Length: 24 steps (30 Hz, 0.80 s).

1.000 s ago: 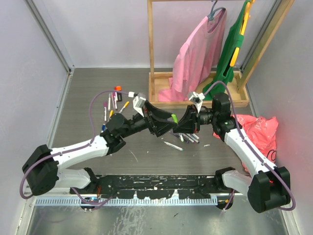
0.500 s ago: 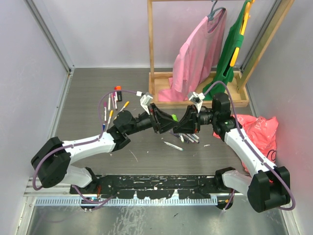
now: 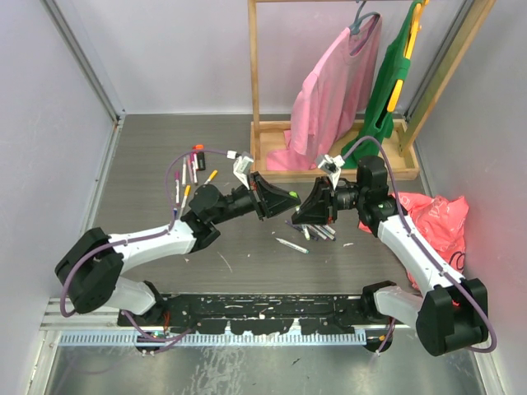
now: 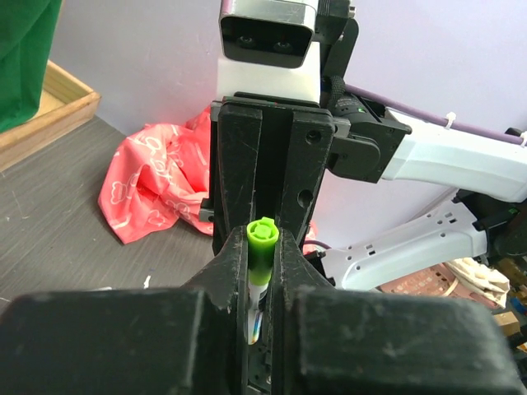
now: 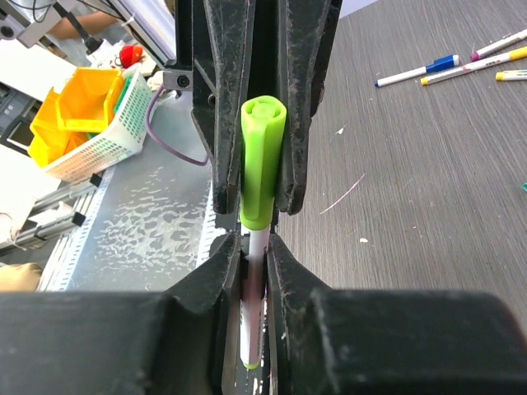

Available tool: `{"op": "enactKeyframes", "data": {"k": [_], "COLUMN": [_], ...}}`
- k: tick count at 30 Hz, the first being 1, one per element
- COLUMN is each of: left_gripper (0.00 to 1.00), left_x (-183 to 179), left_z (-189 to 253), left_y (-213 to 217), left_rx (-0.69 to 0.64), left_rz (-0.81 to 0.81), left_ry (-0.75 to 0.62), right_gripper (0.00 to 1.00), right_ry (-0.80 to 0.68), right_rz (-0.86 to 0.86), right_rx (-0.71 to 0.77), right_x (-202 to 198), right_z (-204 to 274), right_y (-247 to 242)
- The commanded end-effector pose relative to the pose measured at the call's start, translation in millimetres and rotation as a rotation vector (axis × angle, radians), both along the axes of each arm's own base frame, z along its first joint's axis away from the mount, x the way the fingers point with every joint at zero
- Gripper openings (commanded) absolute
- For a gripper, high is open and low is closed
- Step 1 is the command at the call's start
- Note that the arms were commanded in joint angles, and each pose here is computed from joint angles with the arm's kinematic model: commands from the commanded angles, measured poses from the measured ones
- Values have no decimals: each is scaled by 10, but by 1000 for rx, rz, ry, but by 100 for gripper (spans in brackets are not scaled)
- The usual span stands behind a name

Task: Open the pen caps
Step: Open the pen cap from the pen.

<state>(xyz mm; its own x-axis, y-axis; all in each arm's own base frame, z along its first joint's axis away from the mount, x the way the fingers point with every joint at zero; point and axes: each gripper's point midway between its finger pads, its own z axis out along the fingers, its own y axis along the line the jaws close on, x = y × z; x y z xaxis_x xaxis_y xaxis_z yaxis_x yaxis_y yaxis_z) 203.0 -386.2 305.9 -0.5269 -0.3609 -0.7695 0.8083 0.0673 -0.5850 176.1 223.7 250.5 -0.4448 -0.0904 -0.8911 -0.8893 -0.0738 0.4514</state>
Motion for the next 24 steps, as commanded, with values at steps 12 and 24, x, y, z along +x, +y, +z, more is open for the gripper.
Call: {"op": "enactKeyframes", "data": {"k": [12, 24], "left_gripper": [0, 0], "left_x": [119, 533], "left_z": [283, 756], "left_y": [129, 564], "left_rx": [-88, -183], "left_rz": [52, 294], "left_ry": [-67, -141], "right_gripper": [25, 1], "right_ry": [-76, -42], "right_rz": [-23, -13], "right_rx": [5, -10], "right_x": [92, 111], "right_z": [111, 48], "right_y": [10, 56]}}
